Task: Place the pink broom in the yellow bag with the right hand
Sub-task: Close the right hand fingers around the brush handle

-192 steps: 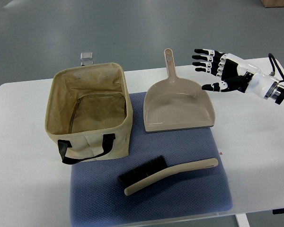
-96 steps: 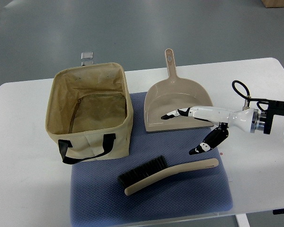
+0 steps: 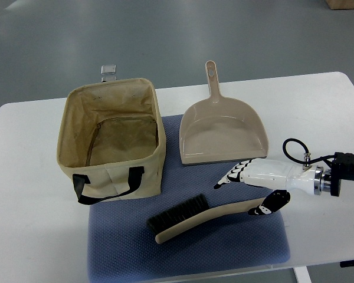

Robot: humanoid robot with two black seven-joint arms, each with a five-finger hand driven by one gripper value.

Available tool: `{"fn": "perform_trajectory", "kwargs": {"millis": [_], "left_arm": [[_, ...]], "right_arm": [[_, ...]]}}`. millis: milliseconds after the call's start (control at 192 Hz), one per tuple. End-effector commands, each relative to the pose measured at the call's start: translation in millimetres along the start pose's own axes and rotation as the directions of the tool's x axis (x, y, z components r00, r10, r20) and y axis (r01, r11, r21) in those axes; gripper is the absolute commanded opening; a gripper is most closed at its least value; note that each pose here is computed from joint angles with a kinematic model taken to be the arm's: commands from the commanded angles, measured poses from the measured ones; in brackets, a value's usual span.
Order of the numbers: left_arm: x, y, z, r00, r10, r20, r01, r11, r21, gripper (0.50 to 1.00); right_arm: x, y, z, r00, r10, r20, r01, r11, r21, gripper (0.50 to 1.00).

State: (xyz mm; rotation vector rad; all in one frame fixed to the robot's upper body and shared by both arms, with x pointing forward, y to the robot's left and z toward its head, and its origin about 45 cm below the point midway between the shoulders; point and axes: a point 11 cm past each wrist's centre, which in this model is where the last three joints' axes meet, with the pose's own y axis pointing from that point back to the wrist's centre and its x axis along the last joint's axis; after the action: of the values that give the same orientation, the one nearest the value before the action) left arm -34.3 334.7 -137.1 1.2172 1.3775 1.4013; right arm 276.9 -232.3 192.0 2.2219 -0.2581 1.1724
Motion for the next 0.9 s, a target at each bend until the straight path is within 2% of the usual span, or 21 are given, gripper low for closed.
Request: {"fn": "perform_trajectory", "kwargs": {"millis": [0,146,490,594,896], "left_arm": [[0,0,0,1.000,0.001,0.000,-0.001,1.000,0.000,1.000],[0,0,0,1.000,0.001,0.000,-0.001,1.000,0.000,1.000],[0,0,0,1.000,0.001,0.000,-0.001,1.000,0.000,1.000],[0,0,0,1.000,-0.001,0.000,0.001,1.000,0.000,1.000],[0,0,0,1.000,-0.001,0.000,0.001,1.000,0.000,1.000]], "right_arm": [[-4,-1,1,1.000,-0.014,-0.014,0.013,1.000,-0.011,0.813],[-10,-3,1,0.999,-0.020,-0.035,0.019,1.000,-0.019,0.785],[-17,-9,-2,0.998,-0.039,-0.058,0.038,0.999,-0.024,0.760],[-18,-11,0,0.997,-0.042,-0.068,0.040,0.999,-0.033,0.733],[-23,-17,2,0.994,-0.049,-0.100,0.045,0.998,-0.043,0.725]]}}
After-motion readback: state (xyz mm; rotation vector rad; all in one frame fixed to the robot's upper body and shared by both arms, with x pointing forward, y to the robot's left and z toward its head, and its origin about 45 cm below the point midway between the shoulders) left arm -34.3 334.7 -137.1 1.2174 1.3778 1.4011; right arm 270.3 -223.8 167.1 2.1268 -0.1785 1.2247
